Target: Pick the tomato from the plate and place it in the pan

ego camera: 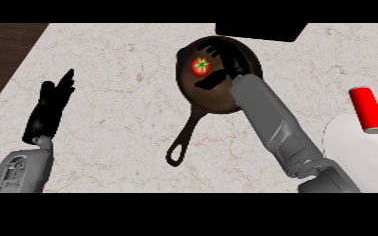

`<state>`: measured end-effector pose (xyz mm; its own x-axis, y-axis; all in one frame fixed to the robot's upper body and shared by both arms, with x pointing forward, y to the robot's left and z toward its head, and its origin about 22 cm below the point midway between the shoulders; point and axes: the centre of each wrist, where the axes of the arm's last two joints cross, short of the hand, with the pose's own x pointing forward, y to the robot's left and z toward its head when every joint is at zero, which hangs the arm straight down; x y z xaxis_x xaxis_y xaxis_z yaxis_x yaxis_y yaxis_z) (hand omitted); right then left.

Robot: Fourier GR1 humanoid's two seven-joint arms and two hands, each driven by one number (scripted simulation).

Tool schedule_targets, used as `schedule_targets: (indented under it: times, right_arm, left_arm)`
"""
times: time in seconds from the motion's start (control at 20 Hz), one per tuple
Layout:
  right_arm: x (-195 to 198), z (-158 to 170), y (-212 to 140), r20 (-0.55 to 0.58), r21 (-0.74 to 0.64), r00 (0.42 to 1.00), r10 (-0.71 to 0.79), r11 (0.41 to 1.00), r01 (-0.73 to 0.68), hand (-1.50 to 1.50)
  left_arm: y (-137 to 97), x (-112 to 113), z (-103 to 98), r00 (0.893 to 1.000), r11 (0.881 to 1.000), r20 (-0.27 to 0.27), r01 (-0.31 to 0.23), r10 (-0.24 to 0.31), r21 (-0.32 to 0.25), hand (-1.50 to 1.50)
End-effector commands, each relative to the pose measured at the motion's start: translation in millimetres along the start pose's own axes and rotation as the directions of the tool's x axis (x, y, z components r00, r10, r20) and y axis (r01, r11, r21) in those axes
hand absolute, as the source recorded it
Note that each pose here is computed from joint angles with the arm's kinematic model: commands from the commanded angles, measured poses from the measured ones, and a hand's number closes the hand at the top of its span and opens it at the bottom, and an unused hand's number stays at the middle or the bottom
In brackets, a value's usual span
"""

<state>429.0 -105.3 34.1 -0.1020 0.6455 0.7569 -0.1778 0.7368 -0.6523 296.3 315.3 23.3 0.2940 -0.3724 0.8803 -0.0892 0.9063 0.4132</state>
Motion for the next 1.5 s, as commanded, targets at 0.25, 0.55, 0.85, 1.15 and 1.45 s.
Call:
schedule_targets:
  times: [0.25, 0.55, 0.85, 1.15, 1.45]
  right_arm:
    - [-3.2, -0.7, -0.7, 0.094, -0.093, 0.978, -0.186, 0.976, 0.195, -1.50]
    - [9.3, -7.2, -8.0, 0.144, -0.223, 0.953, -0.265, 0.930, 0.293, -1.50]
    - [6.9, -12.7, -32.7, 0.097, -0.310, 0.937, -0.334, 0.885, 0.348, -1.50]
    - [-32.7, -6.4, -111.1, 0.109, -0.372, 0.931, -0.349, 0.854, 0.364, -1.50]
    - [-90.6, 26.0, -168.4, 0.106, -0.343, 0.922, -0.373, 0.856, 0.386, -1.50]
  left_arm:
    - [12.4, 10.2, -11.6, 1.000, 1.000, -0.009, -0.004, 0.004, -0.017, 0.00]
    - [9.5, -2.3, -4.6, 1.000, 1.000, -0.013, -0.008, 0.008, 0.003, 0.00]
    - [11.2, -18.5, 8.8, 0.999, 0.999, -0.045, -0.015, 0.017, 0.050, 0.00]
    - [7.8, -26.7, 15.0, 0.997, 0.997, -0.073, -0.021, 0.026, 0.072, 0.00]
    - [23.6, -27.4, 15.6, 0.995, 0.995, -0.090, -0.027, 0.035, 0.095, 0.00]
